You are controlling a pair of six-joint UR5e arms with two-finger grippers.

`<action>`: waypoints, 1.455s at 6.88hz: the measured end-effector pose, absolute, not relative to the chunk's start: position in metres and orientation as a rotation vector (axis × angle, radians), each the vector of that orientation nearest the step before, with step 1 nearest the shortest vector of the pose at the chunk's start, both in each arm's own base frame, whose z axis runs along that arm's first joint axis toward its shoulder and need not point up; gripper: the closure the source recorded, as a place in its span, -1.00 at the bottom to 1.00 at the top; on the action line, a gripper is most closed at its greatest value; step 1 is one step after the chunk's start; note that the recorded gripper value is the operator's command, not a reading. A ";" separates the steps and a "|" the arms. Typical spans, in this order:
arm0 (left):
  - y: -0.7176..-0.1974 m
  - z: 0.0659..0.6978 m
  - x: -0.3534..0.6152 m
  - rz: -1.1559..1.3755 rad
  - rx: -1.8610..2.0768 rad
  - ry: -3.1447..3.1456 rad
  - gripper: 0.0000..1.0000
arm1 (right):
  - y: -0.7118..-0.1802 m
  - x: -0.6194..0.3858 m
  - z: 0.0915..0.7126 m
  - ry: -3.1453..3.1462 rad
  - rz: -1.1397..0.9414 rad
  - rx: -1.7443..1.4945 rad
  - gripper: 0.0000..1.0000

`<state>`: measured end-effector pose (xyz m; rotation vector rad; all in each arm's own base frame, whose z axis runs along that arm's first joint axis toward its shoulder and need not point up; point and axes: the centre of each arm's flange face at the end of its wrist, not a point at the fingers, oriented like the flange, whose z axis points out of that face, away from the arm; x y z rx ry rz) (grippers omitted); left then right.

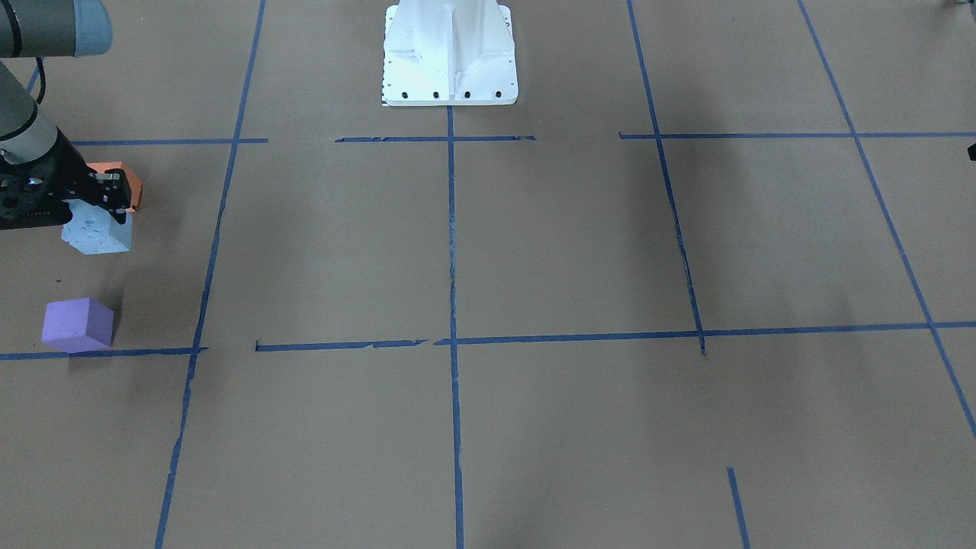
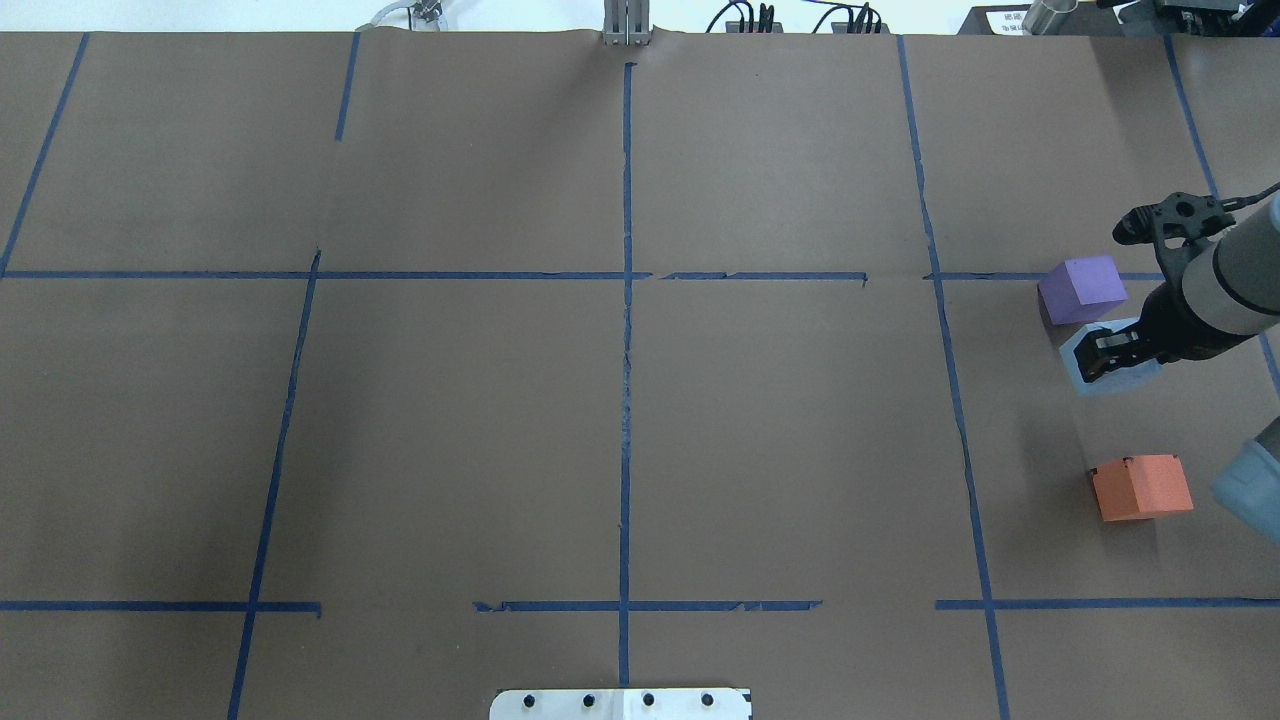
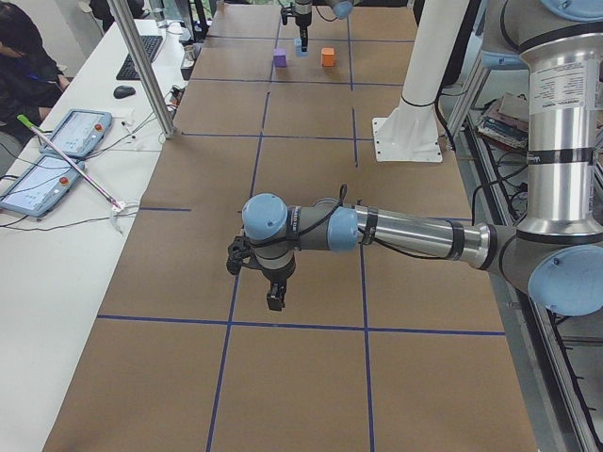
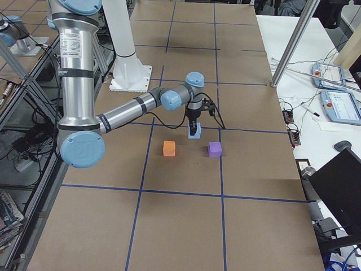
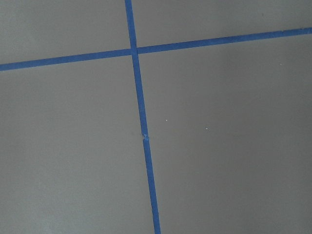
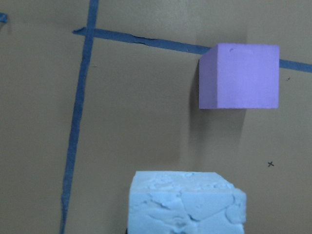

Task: Place blue block between orange and purple blocks
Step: 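Carry the light blue cube with the right gripper toward the purple cube, then lower the light blue cube between the purple and orange cubes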

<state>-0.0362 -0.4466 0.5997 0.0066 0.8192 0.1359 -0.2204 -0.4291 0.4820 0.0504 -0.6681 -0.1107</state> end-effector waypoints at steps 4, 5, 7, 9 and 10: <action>-0.447 0.599 -0.036 0.136 0.008 0.819 -1.00 | -0.435 -0.226 0.528 -0.722 -0.028 0.051 -0.15; -0.447 0.598 -0.036 0.137 0.009 0.819 -1.00 | -0.438 -0.229 0.543 -0.744 -0.011 0.064 -0.19; -0.447 0.597 -0.036 0.138 0.012 0.819 -1.00 | -0.433 -0.229 0.561 -0.739 -0.004 0.055 -0.38; -0.447 0.596 -0.036 0.139 0.013 0.819 -1.00 | -0.426 -0.238 0.571 -0.723 -0.023 0.039 -1.00; -0.447 0.596 -0.036 0.139 0.013 0.819 -1.00 | -0.425 -0.240 0.572 -0.723 -0.030 0.038 -1.00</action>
